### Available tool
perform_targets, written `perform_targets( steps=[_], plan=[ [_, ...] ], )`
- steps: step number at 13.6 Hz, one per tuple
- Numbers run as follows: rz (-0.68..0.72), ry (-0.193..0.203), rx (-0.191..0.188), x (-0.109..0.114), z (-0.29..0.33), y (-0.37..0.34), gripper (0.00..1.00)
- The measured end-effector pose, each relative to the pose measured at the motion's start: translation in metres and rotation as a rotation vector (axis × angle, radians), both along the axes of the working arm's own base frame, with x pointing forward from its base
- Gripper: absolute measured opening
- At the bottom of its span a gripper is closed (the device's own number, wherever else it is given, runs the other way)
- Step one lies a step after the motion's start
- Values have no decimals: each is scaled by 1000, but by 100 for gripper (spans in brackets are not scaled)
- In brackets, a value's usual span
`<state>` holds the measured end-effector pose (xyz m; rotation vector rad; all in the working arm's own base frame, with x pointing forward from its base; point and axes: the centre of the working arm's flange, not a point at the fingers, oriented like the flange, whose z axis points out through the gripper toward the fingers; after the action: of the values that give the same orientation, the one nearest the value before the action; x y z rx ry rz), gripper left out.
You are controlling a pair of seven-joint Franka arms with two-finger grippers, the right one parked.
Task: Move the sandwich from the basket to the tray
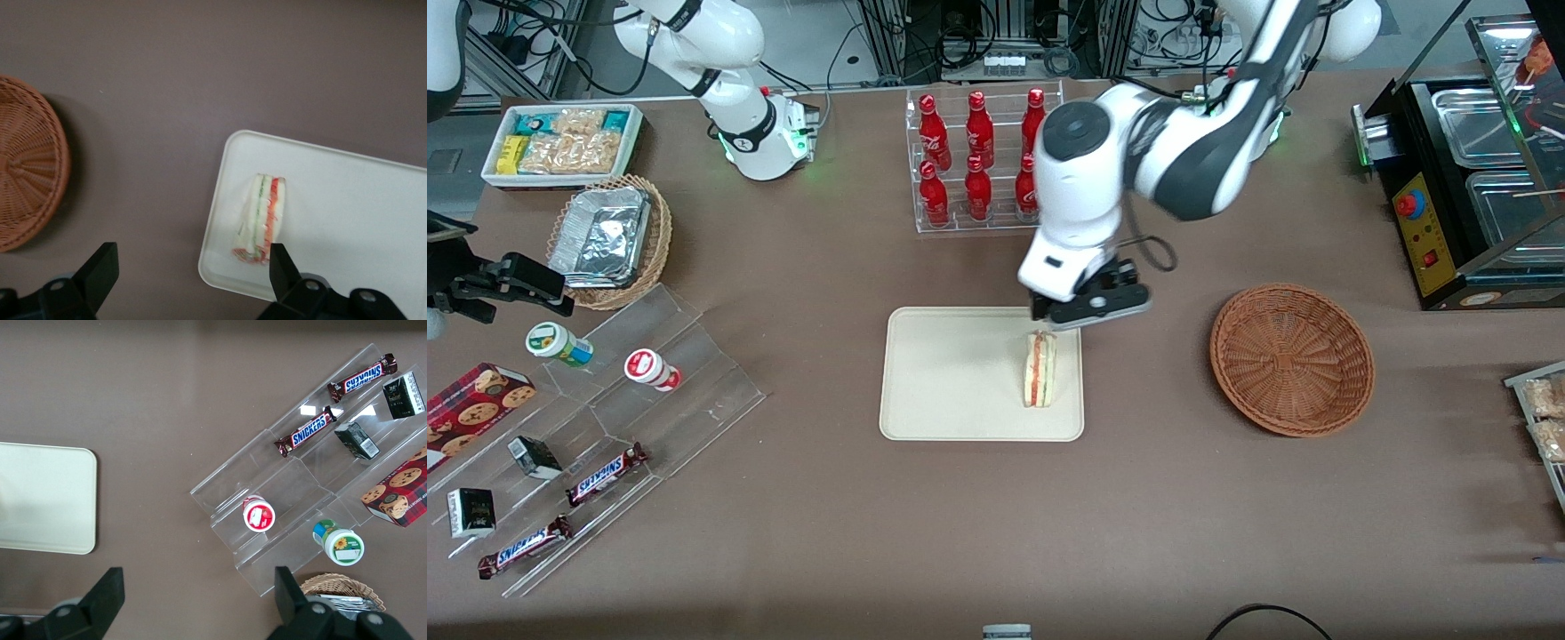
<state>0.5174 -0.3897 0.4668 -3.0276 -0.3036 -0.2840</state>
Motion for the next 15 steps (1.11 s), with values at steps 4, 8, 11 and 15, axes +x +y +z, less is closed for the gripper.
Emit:
perform_targets(
  steps=[4,8,11,15],
  plan=[
    [-69,61,-1,18,74,112,100],
    [-128,104,-53,18,134,240,100],
    [-131,115,-67,15,140,302,100],
    [-92,149,-67,11,122,329,100]
  ],
)
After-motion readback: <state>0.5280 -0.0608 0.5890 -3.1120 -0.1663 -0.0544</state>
